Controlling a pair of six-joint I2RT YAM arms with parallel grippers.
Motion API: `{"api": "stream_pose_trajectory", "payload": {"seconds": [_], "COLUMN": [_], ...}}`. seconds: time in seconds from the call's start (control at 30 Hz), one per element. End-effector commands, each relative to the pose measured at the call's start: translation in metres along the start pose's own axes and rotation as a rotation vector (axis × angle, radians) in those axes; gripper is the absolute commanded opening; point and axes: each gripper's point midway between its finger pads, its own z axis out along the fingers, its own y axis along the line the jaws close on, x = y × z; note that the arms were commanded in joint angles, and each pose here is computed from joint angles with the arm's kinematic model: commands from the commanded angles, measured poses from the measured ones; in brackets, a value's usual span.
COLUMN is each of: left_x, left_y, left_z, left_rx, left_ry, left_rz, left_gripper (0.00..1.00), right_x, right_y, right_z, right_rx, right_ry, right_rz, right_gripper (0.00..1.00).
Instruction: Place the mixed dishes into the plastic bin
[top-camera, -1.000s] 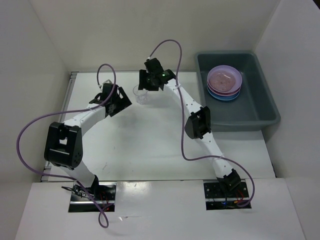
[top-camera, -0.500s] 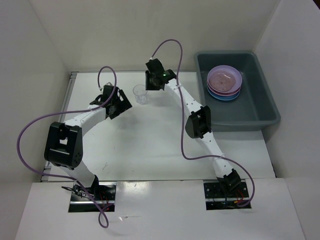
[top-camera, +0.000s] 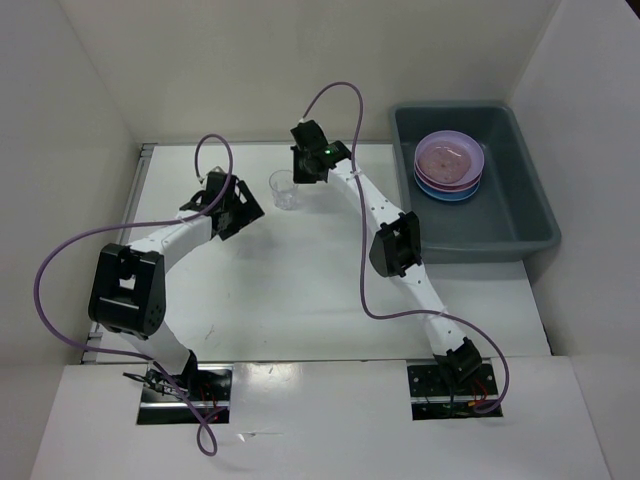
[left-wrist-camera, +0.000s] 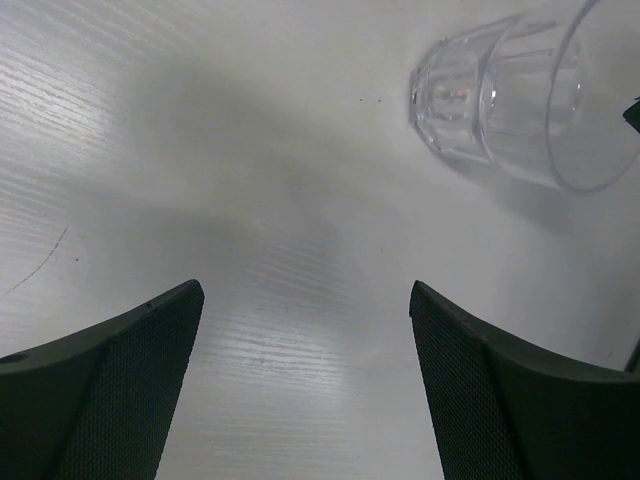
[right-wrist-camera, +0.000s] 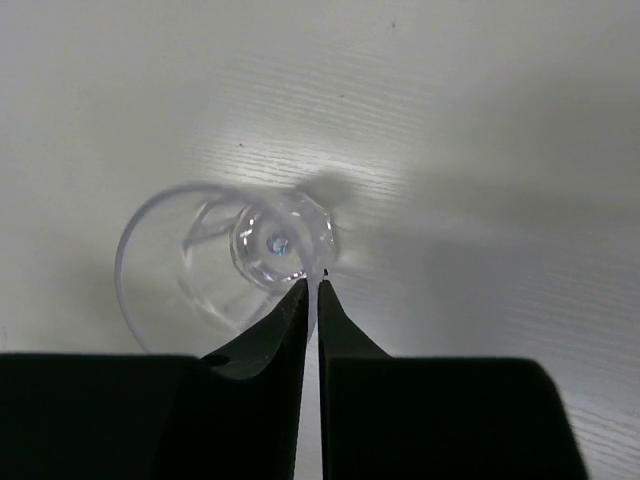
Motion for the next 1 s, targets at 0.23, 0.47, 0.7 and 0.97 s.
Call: {"api": "stream_pose_trajectory", "payload": {"seconds": [0.23, 0.47, 0.7, 0.97], "left_x": [-0.002, 0.0, 0.0, 0.004], "left_y": [0.003, 0.003, 0.0, -0.002], "left_z": [-0.008, -0.005, -0.004, -0.004], "left_rx": [0.002, 0.007, 0.027, 0.041], "left_ry": [-0.032, -0.036, -0.042, -0.028], "left_rz": [-0.037, -0.07, -0.091, -0.1], "left_gripper": [0.91, 0.91, 0.91, 0.91], "right_x": [-0.006, -0.06, -0.075, -0.089], "right_y": [0.004, -0.015, -0.112, -0.203], "right_z": [-0.019, -0.114, -0.204, -0.292], "right_rx": [-0.014, 0.068, 0.327, 0.467], "right_ry": [0.006, -0.112, -0.192, -0.327], "right_rz": [-0.017, -0.024, 0.03, 0.181], "right_gripper": [0.0, 0.0, 0.0, 0.0]}}
